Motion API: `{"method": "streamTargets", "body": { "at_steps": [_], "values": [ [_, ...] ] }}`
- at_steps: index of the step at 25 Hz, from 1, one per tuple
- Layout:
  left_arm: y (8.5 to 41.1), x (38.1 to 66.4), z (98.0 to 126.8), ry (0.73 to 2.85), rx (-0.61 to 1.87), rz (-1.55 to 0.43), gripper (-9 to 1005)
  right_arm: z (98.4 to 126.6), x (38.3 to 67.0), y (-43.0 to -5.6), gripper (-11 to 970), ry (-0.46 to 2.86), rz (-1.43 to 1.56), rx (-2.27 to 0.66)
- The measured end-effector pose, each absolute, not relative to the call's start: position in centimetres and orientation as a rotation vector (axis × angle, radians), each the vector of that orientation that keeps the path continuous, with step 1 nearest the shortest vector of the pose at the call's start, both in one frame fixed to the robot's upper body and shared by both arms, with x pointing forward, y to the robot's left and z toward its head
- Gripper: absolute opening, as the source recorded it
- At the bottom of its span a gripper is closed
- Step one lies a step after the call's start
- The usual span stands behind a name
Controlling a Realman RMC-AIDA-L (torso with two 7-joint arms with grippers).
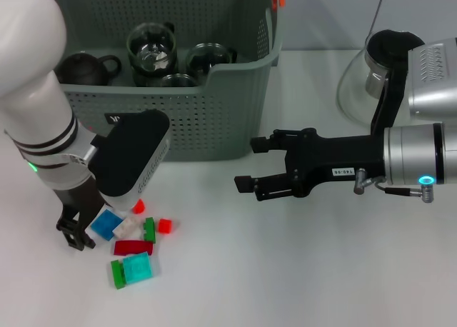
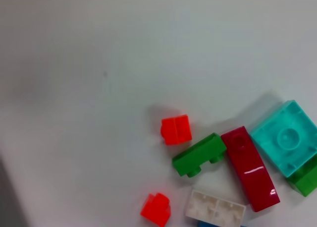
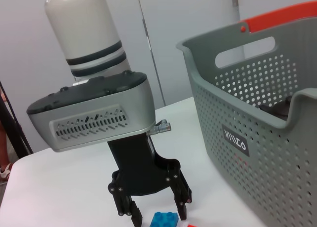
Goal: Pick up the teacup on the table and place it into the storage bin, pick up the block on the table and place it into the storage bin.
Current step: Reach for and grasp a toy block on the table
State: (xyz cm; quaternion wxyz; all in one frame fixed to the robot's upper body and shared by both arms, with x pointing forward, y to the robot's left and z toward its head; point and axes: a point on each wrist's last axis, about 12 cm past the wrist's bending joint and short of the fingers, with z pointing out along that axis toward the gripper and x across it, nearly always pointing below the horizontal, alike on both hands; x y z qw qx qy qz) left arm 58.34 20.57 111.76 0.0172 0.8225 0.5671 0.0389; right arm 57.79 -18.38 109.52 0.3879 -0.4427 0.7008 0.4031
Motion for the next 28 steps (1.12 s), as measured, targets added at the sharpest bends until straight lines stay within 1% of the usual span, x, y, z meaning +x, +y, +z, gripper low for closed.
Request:
{"method": "streamTargets", "body": {
  "at_steps": [21, 27, 28],
  "values": [
    [20.40, 58.11, 111.35, 1.777, 2.582, 0.095, 760, 109.50, 57.93, -18.54, 914, 1.786, 1.012, -1.113],
    [20.37, 58.06, 111.29, 1.783, 2.578, 0.092, 626, 109.56, 58.01, -18.63, 914, 1.785, 1.011, -1.103],
    [20.35, 58.08, 111.32, 1.787, 2.576, 0.092, 552, 109.56, 58.01, -18.63, 914, 1.785, 1.011, -1.103]
  ]
}}
